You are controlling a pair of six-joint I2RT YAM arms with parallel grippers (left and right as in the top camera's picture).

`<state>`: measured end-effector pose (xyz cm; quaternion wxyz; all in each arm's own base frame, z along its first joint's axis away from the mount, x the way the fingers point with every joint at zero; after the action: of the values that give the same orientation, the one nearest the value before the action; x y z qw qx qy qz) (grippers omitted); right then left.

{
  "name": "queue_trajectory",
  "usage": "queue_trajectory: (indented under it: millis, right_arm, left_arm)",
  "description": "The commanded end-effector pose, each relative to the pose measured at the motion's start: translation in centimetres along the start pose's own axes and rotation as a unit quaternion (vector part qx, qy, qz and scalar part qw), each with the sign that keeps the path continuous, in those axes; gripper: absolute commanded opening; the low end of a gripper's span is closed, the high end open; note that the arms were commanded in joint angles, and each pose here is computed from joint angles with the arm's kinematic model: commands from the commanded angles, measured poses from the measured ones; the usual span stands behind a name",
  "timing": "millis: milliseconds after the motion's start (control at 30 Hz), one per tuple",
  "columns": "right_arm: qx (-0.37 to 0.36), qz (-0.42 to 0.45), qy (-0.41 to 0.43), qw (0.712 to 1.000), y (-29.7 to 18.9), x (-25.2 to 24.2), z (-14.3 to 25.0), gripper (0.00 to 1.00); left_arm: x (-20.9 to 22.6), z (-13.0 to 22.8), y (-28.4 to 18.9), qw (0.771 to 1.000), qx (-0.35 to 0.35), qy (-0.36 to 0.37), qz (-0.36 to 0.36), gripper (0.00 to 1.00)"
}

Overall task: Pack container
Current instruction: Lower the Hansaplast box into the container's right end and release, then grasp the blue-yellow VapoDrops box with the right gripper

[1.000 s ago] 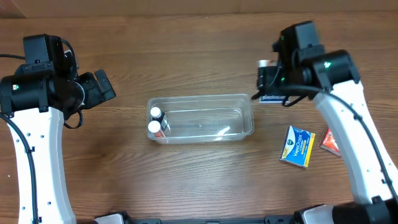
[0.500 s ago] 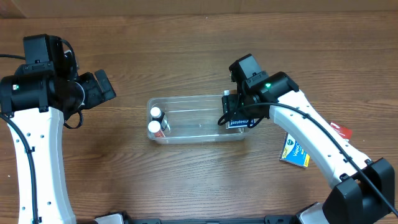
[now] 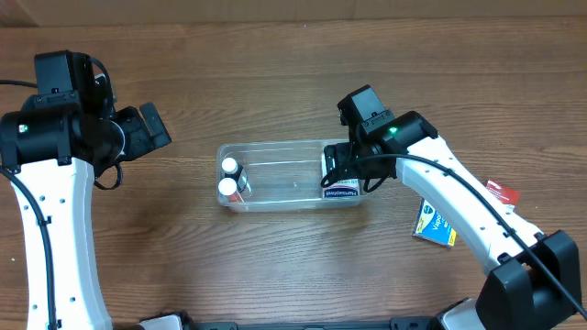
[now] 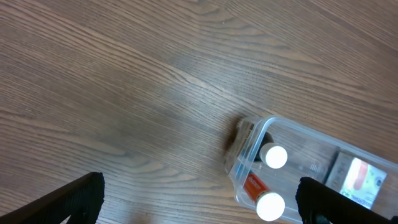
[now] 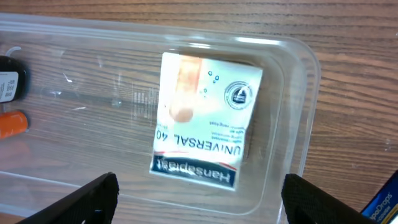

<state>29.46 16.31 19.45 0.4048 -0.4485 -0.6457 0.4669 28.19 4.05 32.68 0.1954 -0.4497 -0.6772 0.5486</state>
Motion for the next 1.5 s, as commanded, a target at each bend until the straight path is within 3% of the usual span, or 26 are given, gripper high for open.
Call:
queue_trajectory:
  millis: [0, 200, 333, 467, 600, 767, 967, 1167, 1467]
  right_arm:
    - [-0.001, -0.004, -0.002, 1.000, -0.1, 0.2, 0.1, 0.86]
    - [-0.009, 0.002, -0.002, 1.000, -0.5, 0.2, -0.2, 0.87]
    - [-0.082, 0.059, 0.040, 0.994, -5.8, -1.7, -2.1, 0.94]
    - [-0.176, 0.099, 0.121, 0.972, -13.1, -6.5, -2.5, 1.00]
    - [-0.147, 0.139, 0.223, 0.954, -14.9, -13.0, 0.6, 1.00]
    - [-0.041, 0.145, 0.306, 0.940, -10.8, -18.0, 5.1, 1.00]
    - [0.039, 0.098, 0.270, 0.957, -1.9, -17.7, 8.8, 1.00]
    - [0.067, 0.078, 0.273, 0.956, 3.0, -17.6, 10.8, 1.00]
    - [0.073, 0.075, 0.272, 0.957, 3.8, -17.6, 11.0, 1.00]
  left_arm:
    - [0.1, 0.0, -0.1, 1.000, -0.002, 0.007, 0.000, 1.00]
    - [0.1, 0.0, -0.1, 1.000, -0.002, 0.008, 0.000, 1.00]
    - [0.1, 0.0, -0.1, 1.000, -0.002, 0.008, 0.000, 1.00]
    - [0.1, 0.0, -0.1, 1.000, -0.001, 0.008, 0.000, 1.00]
    - [0.1, 0.0, -0.1, 1.000, -0.001, 0.008, 0.000, 1.00]
    - [0.1, 0.0, -0.1, 1.000, -0.002, 0.008, 0.000, 1.00]
    - [0.1, -0.1, -0.1, 1.000, -0.006, 0.009, 0.002, 1.00]
    - [0.1, -0.1, -0.1, 1.000, -0.006, 0.009, 0.002, 1.00]
    - [0.0, -0.2, -0.1, 1.000, -0.010, 0.009, 0.004, 1.00]
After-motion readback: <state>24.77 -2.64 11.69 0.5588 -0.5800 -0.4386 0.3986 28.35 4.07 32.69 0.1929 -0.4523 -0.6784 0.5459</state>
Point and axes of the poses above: each gripper's point midway between its finger pads, its own y axis out along the fingers, its own x axis along the line the jaws close on, z = x × y, the point moved 8 cm from there along -y, back along the fingers, and after that the axes turned 8 degrees about -y, right-handed, at the moved point
